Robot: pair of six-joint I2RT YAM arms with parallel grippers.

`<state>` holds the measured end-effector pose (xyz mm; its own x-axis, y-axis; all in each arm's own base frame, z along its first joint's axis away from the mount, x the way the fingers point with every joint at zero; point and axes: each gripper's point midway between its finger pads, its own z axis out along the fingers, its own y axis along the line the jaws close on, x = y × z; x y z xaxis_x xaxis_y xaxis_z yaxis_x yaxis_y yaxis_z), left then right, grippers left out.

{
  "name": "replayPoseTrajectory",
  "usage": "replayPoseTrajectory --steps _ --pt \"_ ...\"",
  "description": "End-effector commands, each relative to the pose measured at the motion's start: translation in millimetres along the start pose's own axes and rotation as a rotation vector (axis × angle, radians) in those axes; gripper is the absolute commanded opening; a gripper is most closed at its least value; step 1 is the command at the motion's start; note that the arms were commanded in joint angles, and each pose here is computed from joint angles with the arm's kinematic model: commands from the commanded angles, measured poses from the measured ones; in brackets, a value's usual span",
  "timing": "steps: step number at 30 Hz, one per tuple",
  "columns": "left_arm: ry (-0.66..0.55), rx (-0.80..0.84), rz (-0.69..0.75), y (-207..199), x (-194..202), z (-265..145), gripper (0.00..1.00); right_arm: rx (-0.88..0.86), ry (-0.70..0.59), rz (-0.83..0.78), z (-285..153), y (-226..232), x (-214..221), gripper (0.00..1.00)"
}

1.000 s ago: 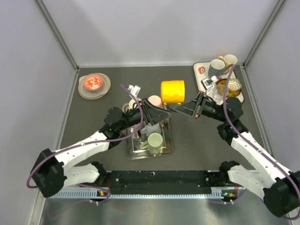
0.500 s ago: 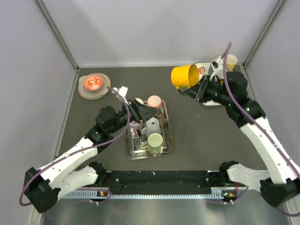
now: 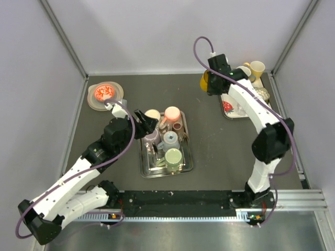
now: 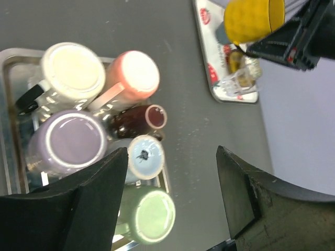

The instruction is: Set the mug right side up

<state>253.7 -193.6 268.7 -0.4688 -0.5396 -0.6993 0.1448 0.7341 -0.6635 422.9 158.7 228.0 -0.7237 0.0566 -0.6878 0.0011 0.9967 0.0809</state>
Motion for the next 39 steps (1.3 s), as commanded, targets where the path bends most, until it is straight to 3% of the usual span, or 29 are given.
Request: replayPoseTrajectory --steps 1,2,6,13,35,38,39 --pt "-0.023 -0.077 0.061 20.4 -3.1 -3.7 0.73 0.018 -0.134 0.013 11.6 6.7 -62.1 0.00" --pt "-0.021 -0.079 0.067 22.6 -1.1 -3.9 0.72 0.037 -0.089 0.003 38.8 9.5 -53.8 0.00" --pt "-0.041 -0.156 0.096 43.5 1.3 -2.4 0.71 0.031 -0.076 0.022 72.3 18.4 -70.5 0.00" --pt "-0.040 -0.203 0.139 54.5 1.7 4.7 0.72 0.062 -0.004 0.047 125.4 11.5 -56.4 0.00" --pt "0.091 -0.224 0.156 63.0 32.8 23.6 0.73 0.066 0.112 0.072 182.8 -1.8 -18.0 0.00" --pt "0.113 -0.205 0.177 60.7 36.0 23.5 0.75 0.058 0.119 0.079 183.9 -2.2 -16.8 0.16" --pt "0.118 -0.201 0.181 59.7 36.3 23.4 0.75 0.057 0.120 0.076 183.8 -1.4 -16.6 0.29"
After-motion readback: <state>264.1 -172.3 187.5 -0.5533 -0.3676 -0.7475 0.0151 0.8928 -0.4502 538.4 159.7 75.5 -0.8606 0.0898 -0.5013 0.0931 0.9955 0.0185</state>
